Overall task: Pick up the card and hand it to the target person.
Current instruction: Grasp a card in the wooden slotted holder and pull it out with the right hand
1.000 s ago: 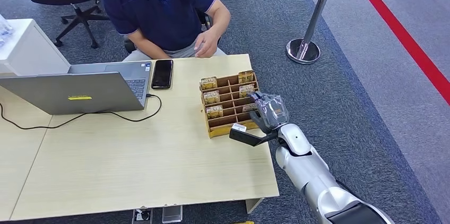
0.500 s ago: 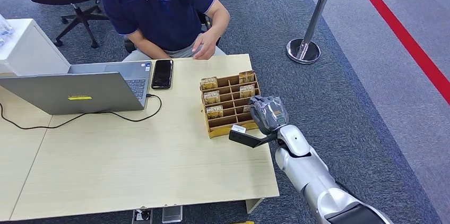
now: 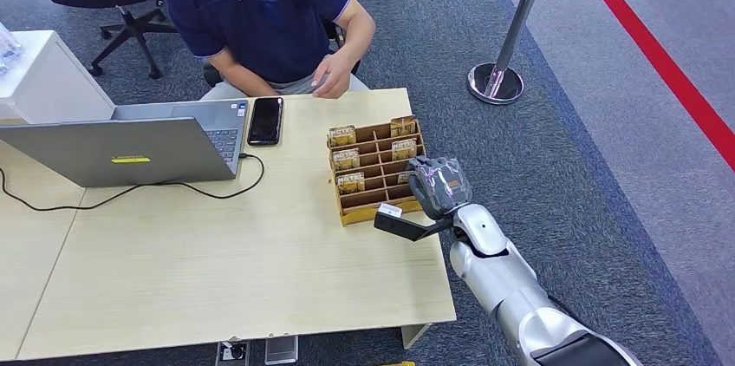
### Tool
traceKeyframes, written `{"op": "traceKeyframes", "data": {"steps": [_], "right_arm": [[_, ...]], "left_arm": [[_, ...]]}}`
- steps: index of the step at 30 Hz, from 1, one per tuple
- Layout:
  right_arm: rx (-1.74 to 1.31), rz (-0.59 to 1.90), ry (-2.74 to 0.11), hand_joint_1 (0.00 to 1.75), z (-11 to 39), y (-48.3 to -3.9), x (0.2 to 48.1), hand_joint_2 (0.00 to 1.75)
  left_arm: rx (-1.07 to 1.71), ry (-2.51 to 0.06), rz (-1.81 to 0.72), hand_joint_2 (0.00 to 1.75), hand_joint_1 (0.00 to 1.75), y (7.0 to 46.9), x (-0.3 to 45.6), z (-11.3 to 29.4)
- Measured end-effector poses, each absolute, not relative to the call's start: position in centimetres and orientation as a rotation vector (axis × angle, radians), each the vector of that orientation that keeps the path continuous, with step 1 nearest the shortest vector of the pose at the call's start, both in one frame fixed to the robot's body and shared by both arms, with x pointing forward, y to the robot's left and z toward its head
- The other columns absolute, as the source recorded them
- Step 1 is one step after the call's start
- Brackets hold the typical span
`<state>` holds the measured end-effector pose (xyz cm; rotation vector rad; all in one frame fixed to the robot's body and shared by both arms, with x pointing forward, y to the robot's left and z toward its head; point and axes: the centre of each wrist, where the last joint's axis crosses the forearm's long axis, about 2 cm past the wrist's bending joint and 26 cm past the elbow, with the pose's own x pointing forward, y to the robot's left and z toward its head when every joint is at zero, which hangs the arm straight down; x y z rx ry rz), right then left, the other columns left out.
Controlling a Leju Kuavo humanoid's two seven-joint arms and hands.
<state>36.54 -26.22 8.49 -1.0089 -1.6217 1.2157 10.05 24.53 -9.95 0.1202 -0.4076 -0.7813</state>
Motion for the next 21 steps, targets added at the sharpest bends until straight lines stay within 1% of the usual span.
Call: {"op": "traceKeyframes", "data": {"steps": [1, 12, 17, 21], "right_arm": [[-1.009, 1.215, -1.622, 1.75, 8.5, -26.2, 36.5, 1.75], [-1.002, 1.205, -1.629, 1.75, 8.5, -26.3, 36.5, 1.75], [-0.987, 1.141, -1.671, 1.75, 9.1, -26.4, 36.6, 1.75], [-1.005, 1.076, -1.733, 1.75, 10.7, -26.6, 37.1, 1.75]], "left_arm": [[0.121, -0.408, -0.782, 1.75, 0.00, 24.5, 10.0, -9.9], [0.118, -0.401, -0.783, 1.75, 0.00, 24.5, 10.0, -10.0], [0.127, -0.400, -0.782, 1.75, 0.00, 24.5, 10.0, -10.0], [0.129, -0.399, -0.782, 1.75, 0.00, 24.5, 10.0, -10.0]]}}
